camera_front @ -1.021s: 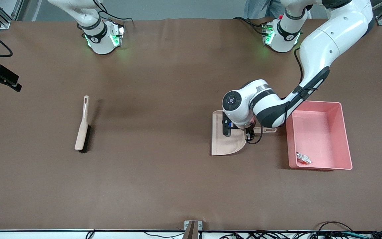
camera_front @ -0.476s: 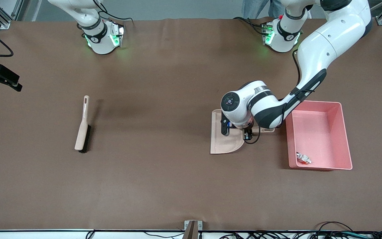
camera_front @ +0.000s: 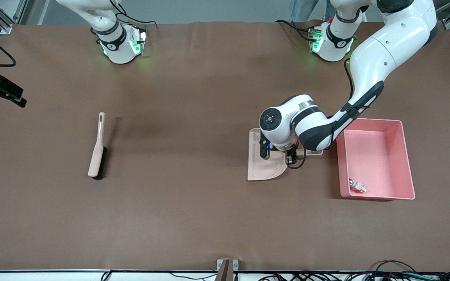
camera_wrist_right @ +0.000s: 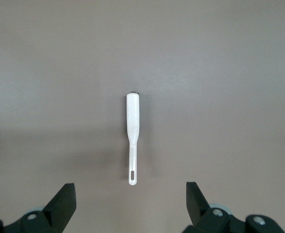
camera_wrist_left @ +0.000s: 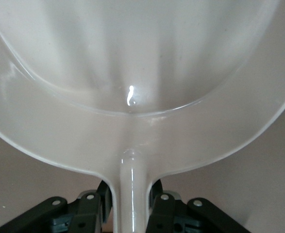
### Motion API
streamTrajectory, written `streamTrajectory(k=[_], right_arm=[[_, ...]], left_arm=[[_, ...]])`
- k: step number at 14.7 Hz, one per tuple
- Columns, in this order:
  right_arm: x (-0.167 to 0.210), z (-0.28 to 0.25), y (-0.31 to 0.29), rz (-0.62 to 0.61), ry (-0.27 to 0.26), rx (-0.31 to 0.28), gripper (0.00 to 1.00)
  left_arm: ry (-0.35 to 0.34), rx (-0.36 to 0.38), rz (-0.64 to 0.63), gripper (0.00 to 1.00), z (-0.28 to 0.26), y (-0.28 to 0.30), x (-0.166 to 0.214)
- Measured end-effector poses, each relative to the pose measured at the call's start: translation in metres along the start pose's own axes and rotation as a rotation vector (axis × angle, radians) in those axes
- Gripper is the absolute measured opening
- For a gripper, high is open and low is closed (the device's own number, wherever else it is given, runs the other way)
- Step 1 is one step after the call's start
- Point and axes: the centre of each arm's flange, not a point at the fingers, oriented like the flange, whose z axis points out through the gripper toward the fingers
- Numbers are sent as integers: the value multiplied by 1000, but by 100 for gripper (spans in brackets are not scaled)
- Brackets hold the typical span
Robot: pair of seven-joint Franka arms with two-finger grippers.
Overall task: Clean e-waste and dump in bin
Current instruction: 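Carry the dustpan with the left gripper back beside the bin and lower it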
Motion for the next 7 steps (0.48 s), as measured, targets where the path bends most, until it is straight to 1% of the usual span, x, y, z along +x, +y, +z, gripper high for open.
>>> streamTrajectory(k=[2, 3, 4, 5, 7], right_arm=[[0, 0, 0, 0, -1, 0, 100], [0, 0, 0, 0, -1, 0, 100], [0, 0, 0, 0, -1, 0, 100], [0, 0, 0, 0, -2, 0, 100], [0, 0, 0, 0, -2, 0, 100]], left_arm=[[1, -2, -12, 34, 0, 0, 0], [1, -3, -25, 39, 0, 0, 0], [5, -9, -42, 45, 0, 1, 1], [14, -25, -73, 58, -1, 2, 1], [34, -60, -131, 76, -3, 3, 2]])
